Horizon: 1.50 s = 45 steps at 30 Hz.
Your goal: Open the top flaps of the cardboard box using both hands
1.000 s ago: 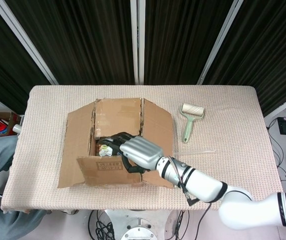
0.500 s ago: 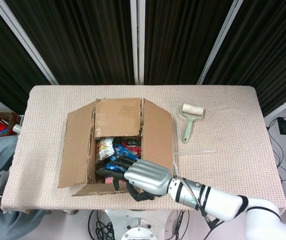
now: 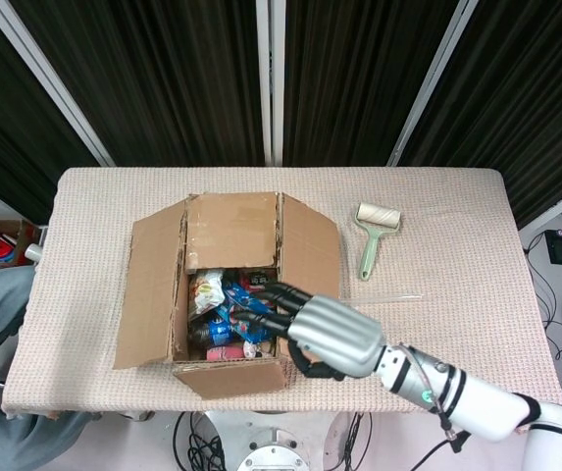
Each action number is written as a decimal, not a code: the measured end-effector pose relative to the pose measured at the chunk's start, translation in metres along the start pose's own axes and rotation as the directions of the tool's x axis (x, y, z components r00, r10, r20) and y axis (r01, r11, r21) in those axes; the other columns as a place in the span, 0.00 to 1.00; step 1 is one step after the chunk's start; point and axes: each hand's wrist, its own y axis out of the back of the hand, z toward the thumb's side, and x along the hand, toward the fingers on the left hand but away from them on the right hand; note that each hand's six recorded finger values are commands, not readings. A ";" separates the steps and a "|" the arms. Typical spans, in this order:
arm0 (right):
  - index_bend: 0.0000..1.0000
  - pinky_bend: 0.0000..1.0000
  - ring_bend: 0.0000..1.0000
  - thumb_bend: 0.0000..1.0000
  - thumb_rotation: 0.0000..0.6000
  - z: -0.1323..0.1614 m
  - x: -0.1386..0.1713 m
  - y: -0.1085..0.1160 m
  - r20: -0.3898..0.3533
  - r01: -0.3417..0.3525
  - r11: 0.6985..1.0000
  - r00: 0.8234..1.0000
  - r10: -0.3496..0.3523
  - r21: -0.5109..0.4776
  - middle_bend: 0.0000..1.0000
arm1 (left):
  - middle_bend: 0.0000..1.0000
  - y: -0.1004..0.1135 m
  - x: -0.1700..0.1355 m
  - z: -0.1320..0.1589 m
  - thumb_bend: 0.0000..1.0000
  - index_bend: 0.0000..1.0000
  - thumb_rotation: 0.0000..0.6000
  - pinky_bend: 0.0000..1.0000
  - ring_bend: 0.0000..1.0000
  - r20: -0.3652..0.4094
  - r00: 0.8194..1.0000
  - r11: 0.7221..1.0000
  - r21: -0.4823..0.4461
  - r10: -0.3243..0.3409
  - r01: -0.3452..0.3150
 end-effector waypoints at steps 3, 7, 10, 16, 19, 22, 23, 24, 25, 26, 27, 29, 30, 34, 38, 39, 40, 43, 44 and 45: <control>0.00 0.00 0.00 0.51 1.00 -0.017 0.019 0.025 0.045 0.164 0.978 0.984 -0.171 0.130 0.00 | 0.06 -0.002 0.017 0.027 0.00 0.03 1.00 0.21 0.09 0.072 0.997 0.999 -0.036 0.011 -0.008; 0.00 0.00 0.00 0.38 1.00 -0.049 0.058 0.056 0.133 0.345 0.856 0.897 -0.421 0.386 0.00 | 0.08 -0.010 0.046 0.077 0.00 0.03 1.00 0.21 0.09 0.190 0.982 0.996 -0.094 0.021 -0.003; 0.00 0.00 0.00 0.37 1.00 -0.068 0.088 0.067 0.200 0.373 0.761 0.818 -0.540 0.532 0.00 | 0.08 -0.018 0.070 0.123 0.00 0.03 1.00 0.21 0.09 0.290 0.957 0.993 -0.119 0.023 0.012; 0.00 0.00 0.00 0.37 1.00 -0.102 0.135 0.062 0.329 0.340 0.734 0.728 -0.601 0.588 0.00 | 0.07 -0.045 0.106 0.207 0.00 0.03 1.00 0.21 0.09 0.451 0.893 0.993 -0.102 -0.013 0.066; 0.00 0.00 0.00 0.37 1.00 -0.118 0.165 0.058 0.388 0.383 0.752 0.680 -0.623 0.537 0.00 | 0.07 -0.067 0.115 0.240 0.00 0.03 1.00 0.21 0.09 0.501 0.864 0.990 -0.094 -0.047 0.109; 0.00 0.00 0.00 0.38 1.00 -0.131 0.198 0.055 0.436 0.441 0.757 0.628 -0.644 0.482 0.00 | 0.06 -0.090 0.122 0.266 0.00 0.03 1.00 0.21 0.09 0.538 0.839 0.985 -0.087 -0.080 0.150; 0.00 0.00 0.00 0.38 1.00 -0.134 0.208 0.054 0.447 0.457 0.755 0.614 -0.650 0.469 0.00 | 0.06 -0.096 0.124 0.272 0.00 0.03 1.00 0.20 0.08 0.544 0.834 0.984 -0.081 -0.087 0.156; 0.00 0.00 0.00 0.38 1.00 -0.136 0.217 0.054 0.457 0.472 0.753 0.601 -0.655 0.459 0.00 | 0.06 -0.104 0.128 0.277 0.00 0.03 1.00 0.19 0.08 0.549 0.831 0.986 -0.068 -0.090 0.152; 0.00 0.00 0.00 0.39 1.00 -0.139 0.229 0.054 0.468 0.487 0.749 0.586 -0.662 0.450 0.00 | 0.06 -0.108 0.131 0.279 0.00 0.03 1.00 0.18 0.07 0.552 0.829 0.988 -0.054 -0.090 0.143; 0.00 0.00 0.00 0.39 1.00 -0.140 0.237 0.054 0.474 0.495 0.745 0.575 -0.666 0.447 0.00 | 0.05 -0.114 0.134 0.281 0.00 0.04 1.00 0.18 0.06 0.553 0.829 0.990 -0.039 -0.088 0.132; 0.00 0.00 0.00 0.39 1.00 -0.141 0.246 0.054 0.480 0.500 0.741 0.566 -0.671 0.447 0.00 | 0.04 -0.121 0.139 0.282 0.00 0.04 1.00 0.18 0.06 0.552 0.829 0.993 -0.018 -0.089 0.118; 0.00 0.00 0.00 0.39 1.00 -0.143 0.263 0.056 0.489 0.503 0.734 0.548 -0.679 0.457 0.00 | 0.04 -0.136 0.146 0.282 0.00 0.04 1.00 0.18 0.06 0.545 0.833 0.994 0.013 -0.099 0.110; 0.00 0.00 0.00 0.39 1.00 -0.144 0.268 0.056 0.493 0.501 0.733 0.542 -0.680 0.460 0.00 | 0.04 -0.146 0.150 0.282 0.00 0.04 1.00 0.18 0.05 0.536 0.837 0.993 0.031 -0.111 0.112; 0.00 0.00 0.00 0.39 1.00 -0.150 0.281 0.057 0.508 0.507 0.731 0.527 -0.682 0.456 0.00 | 0.04 -0.176 0.161 0.280 0.01 0.04 1.00 0.18 0.05 0.508 0.845 0.986 0.094 -0.166 0.137; 0.00 0.00 0.00 0.39 1.00 -0.158 0.284 0.057 0.517 0.517 0.734 0.522 -0.678 0.440 0.00 | 0.04 -0.192 0.163 0.280 0.01 0.04 1.00 0.18 0.05 0.505 0.841 0.981 0.128 -0.192 0.148; 0.00 0.00 0.00 0.39 1.00 -0.159 0.284 0.057 0.520 0.518 0.736 0.524 -0.675 0.436 0.00 | 0.03 -0.195 0.163 0.281 0.01 0.03 1.00 0.17 0.05 0.509 0.839 0.980 0.138 -0.195 0.144; 0.00 0.00 0.00 0.39 1.00 -0.162 0.283 0.056 0.522 0.518 0.739 0.525 -0.672 0.431 0.00 | 0.03 -0.197 0.162 0.281 0.01 0.03 1.00 0.17 0.05 0.512 0.836 0.979 0.145 -0.197 0.141; 0.00 0.00 0.00 0.40 1.00 -0.166 0.282 0.053 0.527 0.516 0.743 0.526 -0.667 0.425 0.00 | 0.03 -0.203 0.162 0.282 0.01 0.03 1.00 0.17 0.05 0.520 0.831 0.978 0.164 -0.200 0.133; 0.00 0.00 0.00 0.40 1.00 -0.167 0.282 0.053 0.529 0.516 0.745 0.526 -0.666 0.424 0.00 | 0.03 -0.205 0.162 0.282 0.01 0.03 1.00 0.17 0.05 0.521 0.830 0.977 0.171 -0.201 0.129; 0.00 0.00 0.00 0.40 1.00 -0.168 0.281 0.053 0.531 0.515 0.746 0.527 -0.664 0.422 0.00 | 0.03 -0.208 0.162 0.281 0.01 0.03 1.00 0.17 0.05 0.523 0.828 0.975 0.181 -0.203 0.125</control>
